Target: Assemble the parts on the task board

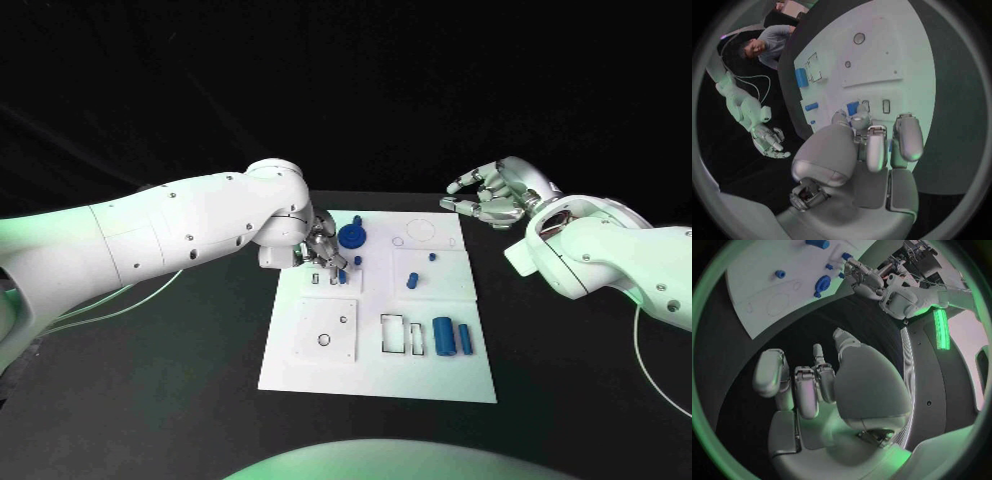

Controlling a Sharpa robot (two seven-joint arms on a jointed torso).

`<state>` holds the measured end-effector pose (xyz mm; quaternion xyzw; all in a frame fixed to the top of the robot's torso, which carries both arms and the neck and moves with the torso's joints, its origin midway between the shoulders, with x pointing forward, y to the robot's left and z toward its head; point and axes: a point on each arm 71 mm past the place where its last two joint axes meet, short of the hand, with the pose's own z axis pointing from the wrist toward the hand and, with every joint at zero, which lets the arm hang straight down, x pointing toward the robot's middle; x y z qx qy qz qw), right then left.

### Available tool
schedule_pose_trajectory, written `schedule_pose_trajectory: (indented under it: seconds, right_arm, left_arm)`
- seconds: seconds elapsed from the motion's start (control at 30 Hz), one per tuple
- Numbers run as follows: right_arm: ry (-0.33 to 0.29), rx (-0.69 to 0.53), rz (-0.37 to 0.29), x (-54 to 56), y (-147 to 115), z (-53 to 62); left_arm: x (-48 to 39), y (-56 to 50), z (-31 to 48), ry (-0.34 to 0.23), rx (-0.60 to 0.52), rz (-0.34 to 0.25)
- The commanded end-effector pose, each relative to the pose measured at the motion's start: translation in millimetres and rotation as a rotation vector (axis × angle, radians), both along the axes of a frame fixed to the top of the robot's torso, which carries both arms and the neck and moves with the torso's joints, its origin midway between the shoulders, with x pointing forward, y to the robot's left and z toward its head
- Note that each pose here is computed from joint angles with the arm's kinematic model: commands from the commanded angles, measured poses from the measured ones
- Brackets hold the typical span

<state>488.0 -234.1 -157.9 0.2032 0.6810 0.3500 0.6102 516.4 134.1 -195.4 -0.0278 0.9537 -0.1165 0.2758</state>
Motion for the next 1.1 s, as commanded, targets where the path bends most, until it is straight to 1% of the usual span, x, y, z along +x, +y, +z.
schedule_pose_trajectory:
  seconds: [0.03,0.43,0.73,1.1]
  right_arm:
    - [0.001,-0.01,0.009,-0.3,0.4,-0.5]
    - [0.003,-0.01,0.01,0.1,1.1,-0.7]
    - [0.006,-0.012,0.011,0.2,1.3,-1.1]
    - [0.009,-0.013,0.013,0.6,2.1,-1.6]
  left_arm:
    - [-0.6,-1.3,-1.0,0.012,0.012,-0.014]
    - [1.5,-3.7,-1.7,0.011,0.013,-0.011]
    - [3.7,-3.0,-2.7,0.009,0.013,-0.001]
    - [2.8,-5.1,-3.0,0.021,0.003,-0.002]
